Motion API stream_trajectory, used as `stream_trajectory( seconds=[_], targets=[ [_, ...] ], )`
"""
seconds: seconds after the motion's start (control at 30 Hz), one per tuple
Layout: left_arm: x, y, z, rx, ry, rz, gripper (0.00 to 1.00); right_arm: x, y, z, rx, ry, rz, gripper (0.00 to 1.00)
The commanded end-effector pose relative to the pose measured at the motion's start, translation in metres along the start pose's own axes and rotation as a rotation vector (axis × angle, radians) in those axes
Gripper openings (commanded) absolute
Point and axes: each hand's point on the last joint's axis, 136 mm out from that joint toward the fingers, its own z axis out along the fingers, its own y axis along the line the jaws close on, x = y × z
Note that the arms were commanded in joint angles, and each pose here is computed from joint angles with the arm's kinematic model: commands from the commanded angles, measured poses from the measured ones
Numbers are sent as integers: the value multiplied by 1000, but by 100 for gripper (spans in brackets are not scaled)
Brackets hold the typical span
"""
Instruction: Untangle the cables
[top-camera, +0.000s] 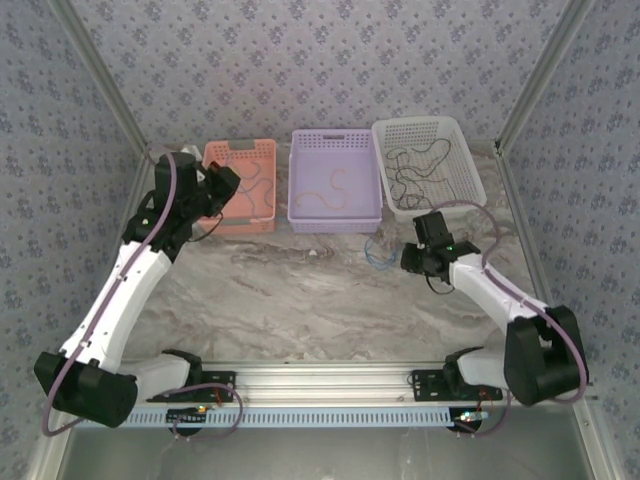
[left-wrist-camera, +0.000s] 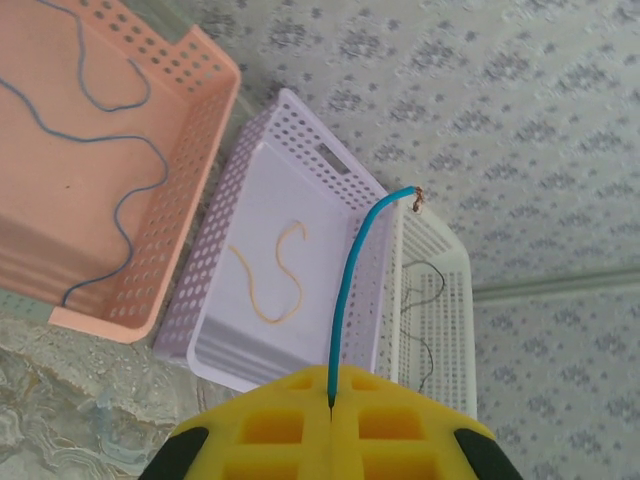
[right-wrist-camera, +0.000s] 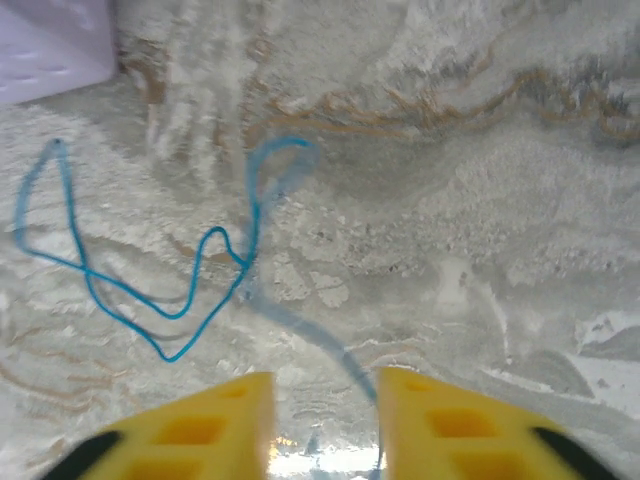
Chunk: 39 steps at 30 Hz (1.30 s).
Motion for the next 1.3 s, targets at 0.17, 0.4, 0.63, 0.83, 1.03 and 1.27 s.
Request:
stream_trajectory(
  seconds=[0.17,0.4,0.63,0.83,1.03,1.27],
  targets=[
    [24,-73,-31,325,172,388,0,-21,23,-81,-182,-229,-30,54],
    [44,-81,-47,427,243,599,0,-36,98,-153,-614,-343,-149,60],
    [67,-72,-31,469,300,591,0,-75,155,-212,-855,-389,69,64],
    [97,-75,-17,481,327,610,0,-104,204,-250,-978,-440,250,64],
    [94,-75,-8,431,287,598,0,-107,233,-243,-958,-417,245,60],
    [55,-66,-10,279,214,633,0,-83,226,-220,-884,-434,156,54]
  ],
)
